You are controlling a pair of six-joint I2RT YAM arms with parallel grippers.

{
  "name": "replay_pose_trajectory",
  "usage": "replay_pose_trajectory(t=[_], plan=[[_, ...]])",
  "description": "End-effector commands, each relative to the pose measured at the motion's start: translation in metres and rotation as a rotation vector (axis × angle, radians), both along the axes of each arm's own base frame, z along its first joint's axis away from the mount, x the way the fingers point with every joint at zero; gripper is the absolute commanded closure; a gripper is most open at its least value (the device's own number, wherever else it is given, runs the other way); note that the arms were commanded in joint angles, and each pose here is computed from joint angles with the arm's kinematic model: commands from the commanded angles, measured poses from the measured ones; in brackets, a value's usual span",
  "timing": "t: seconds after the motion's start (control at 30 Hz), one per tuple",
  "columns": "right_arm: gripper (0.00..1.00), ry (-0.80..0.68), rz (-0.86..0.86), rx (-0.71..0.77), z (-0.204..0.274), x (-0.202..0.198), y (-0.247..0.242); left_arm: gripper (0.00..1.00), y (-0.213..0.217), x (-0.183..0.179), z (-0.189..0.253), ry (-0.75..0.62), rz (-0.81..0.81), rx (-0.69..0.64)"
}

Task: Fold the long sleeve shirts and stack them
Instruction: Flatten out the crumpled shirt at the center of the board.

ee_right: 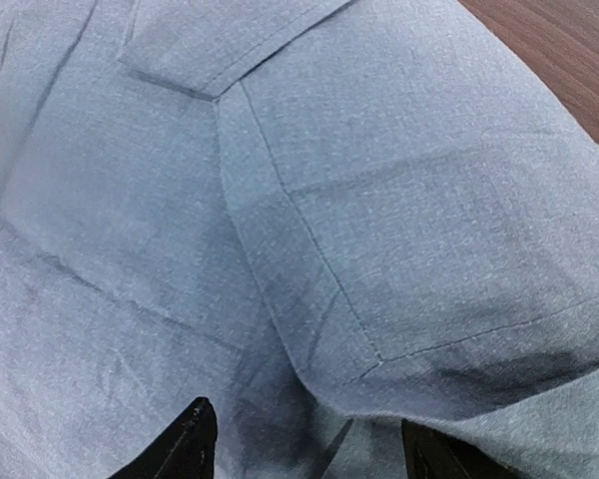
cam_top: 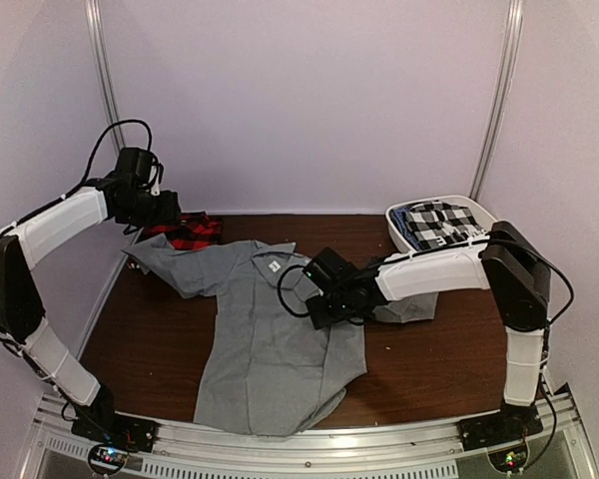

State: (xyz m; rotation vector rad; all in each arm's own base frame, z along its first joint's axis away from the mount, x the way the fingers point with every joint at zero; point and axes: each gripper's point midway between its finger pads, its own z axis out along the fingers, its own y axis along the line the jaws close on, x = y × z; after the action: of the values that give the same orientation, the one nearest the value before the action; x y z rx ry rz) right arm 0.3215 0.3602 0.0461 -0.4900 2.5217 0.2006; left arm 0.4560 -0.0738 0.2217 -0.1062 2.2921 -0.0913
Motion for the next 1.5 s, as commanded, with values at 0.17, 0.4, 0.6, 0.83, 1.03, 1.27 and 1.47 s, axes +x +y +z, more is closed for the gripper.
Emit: replay_pose_trajectory(t=[0.17,0.4,0.6,0.83,1.03,1.27,1.47], plan=[[0.35,-0.038,-0.086,-0.018,-0.003,0.034,-0.012,0.35,-0.11,-0.054,-0.02,0.001,-0.239,-0.179],[0.42,-0.049,-0.129,0.011,0.002,0.055,-0.011,0.38,-0.187,-0.093,-0.083,0.118,-0.396,-0.289],[0.72,-0.061,-0.187,0.041,0.008,0.077,-0.02,0.41,-0.201,-0.106,-0.132,0.213,-0.406,-0.283],[0.99,-0.095,-0.265,0.074,0.022,0.119,-0.044,0.41,-0.188,-0.118,-0.164,0.277,-0.376,-0.24],[1.0,-0.105,-0.309,0.05,0.018,0.155,-0.071,0.42,-0.18,-0.129,-0.179,0.313,-0.369,-0.22],[1.0,-0.114,-0.361,0.029,0.016,0.176,-0.103,0.42,-0.171,-0.138,-0.19,0.341,-0.366,-0.188],[0.93,-0.112,-0.357,0.027,0.009,0.2,-0.119,0.42,-0.166,-0.141,-0.193,0.353,-0.362,-0.16]])
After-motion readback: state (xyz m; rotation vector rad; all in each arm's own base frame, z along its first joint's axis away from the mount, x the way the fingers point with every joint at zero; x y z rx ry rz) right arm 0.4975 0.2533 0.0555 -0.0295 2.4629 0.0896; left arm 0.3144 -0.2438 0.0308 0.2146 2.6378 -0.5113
